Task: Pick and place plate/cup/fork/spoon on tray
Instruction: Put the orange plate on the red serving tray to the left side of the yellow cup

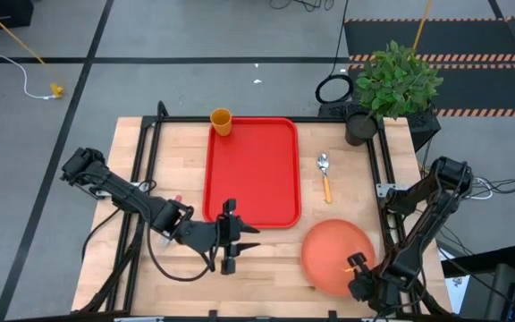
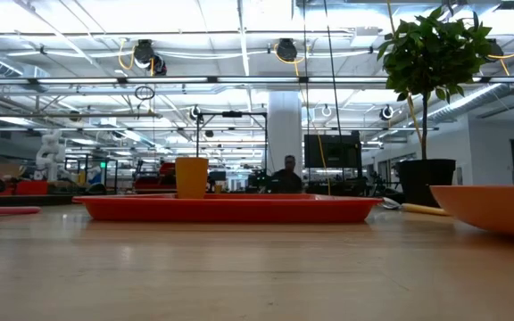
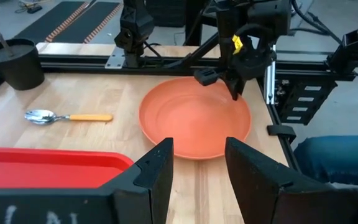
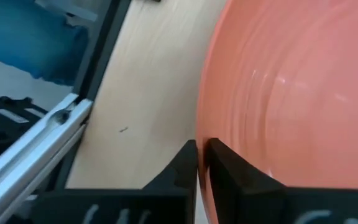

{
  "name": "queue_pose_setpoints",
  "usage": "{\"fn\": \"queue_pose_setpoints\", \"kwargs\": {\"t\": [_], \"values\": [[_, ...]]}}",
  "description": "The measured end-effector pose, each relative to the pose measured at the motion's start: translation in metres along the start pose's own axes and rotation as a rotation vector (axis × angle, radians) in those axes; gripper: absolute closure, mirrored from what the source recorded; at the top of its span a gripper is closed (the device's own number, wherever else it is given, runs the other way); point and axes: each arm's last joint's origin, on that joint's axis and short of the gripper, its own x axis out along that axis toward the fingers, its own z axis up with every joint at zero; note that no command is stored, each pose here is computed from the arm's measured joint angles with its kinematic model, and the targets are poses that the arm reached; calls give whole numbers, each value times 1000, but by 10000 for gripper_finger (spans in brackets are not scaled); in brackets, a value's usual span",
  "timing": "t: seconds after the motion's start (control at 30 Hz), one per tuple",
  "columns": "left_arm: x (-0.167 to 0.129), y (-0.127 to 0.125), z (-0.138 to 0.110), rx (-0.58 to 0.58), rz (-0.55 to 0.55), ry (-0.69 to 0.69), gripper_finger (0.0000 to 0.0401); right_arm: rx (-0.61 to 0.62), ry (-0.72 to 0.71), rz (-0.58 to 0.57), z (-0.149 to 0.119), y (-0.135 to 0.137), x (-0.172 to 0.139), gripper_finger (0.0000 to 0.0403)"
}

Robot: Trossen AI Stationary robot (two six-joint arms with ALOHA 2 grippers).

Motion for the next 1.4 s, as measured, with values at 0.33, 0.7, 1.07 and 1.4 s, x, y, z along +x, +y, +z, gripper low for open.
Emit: {"fn": "queue_pose_setpoints", "kwargs": {"t": [0.33, 0.7, 1.07, 1.4], "values": [[0, 0, 0, 114, 1, 0, 251, 26, -123, 51, 2, 0, -34, 402], [1, 3, 1, 309, 10, -3, 251, 129, -181, -77, 23, 4, -98, 402], [9, 25, 6, 452, 76, 11, 251, -1, -244, -317, 48, -5, -146, 402], [-8, 42, 7, 618, 232, 113, 251, -42, -192, -452, 77, -61, -152, 402]]}}
